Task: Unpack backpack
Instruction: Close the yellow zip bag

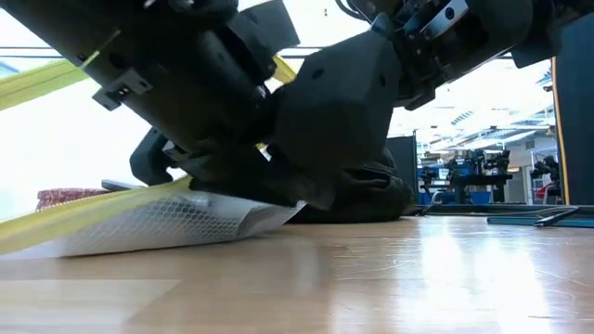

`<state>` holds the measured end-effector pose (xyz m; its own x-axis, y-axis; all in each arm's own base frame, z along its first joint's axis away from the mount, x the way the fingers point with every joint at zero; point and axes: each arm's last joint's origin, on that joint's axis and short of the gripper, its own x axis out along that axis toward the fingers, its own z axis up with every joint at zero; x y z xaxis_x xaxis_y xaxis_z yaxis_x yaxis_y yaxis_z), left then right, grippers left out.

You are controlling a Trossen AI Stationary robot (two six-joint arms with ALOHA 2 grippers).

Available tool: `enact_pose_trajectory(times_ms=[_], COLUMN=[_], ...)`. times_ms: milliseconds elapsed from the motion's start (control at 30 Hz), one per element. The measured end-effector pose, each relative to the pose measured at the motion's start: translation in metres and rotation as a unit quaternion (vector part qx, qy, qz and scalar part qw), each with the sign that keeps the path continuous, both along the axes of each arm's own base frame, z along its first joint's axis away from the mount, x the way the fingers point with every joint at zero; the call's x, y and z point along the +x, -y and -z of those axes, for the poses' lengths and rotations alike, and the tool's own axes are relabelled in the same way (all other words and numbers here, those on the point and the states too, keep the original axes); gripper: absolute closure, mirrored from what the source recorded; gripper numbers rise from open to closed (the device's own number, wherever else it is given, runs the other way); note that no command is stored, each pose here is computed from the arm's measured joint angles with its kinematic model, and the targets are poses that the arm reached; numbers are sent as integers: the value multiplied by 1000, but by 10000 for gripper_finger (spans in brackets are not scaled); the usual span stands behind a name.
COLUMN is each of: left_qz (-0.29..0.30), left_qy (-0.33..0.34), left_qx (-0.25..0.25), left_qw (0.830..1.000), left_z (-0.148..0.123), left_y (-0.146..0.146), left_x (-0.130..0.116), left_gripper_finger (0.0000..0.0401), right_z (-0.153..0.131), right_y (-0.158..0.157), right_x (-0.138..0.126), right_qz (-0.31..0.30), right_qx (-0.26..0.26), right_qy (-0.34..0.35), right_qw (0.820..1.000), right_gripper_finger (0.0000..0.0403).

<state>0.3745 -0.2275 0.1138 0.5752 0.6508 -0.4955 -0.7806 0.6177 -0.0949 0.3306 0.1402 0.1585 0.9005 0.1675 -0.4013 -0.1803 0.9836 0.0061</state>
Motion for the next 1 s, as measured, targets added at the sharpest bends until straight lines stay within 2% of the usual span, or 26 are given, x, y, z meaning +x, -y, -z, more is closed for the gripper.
enact_pose_trajectory(times_ms=[100, 167, 500, 600, 700, 867, 1000], left_qz=[14, 20, 44, 46, 49, 75, 85], left_qy=[-26, -35, -56, -51, -45, -28, -19], left_qx=[-11, -11, -6, -9, -12, -17, -19], left_qw=[999, 999, 997, 998, 998, 997, 996], left_z=[1, 2, 2, 1, 1, -3, -4], left_y=[0, 0, 3, 4, 7, 18, 22], left_x=[0, 0, 0, 1, 1, 3, 4], left_gripper_finger=[365, 390, 401, 401, 401, 401, 401], right_z=[0, 0, 0, 2, 9, 22, 28], right_y=[0, 0, 0, 0, -2, -1, -6], right_x=[0, 0, 0, -1, -6, -17, -26], right_qz=[-3, -6, -13, -24, -44, -42, -46], right_qx=[-1, -7, -28, -55, -98, -151, -180], right_qy=[0, 1, 4, -2, -36, -115, -146], right_qw=[1000, 1000, 1000, 998, 994, 981, 972], right_gripper_finger=[403, 403, 402, 396, 385, 369, 351])
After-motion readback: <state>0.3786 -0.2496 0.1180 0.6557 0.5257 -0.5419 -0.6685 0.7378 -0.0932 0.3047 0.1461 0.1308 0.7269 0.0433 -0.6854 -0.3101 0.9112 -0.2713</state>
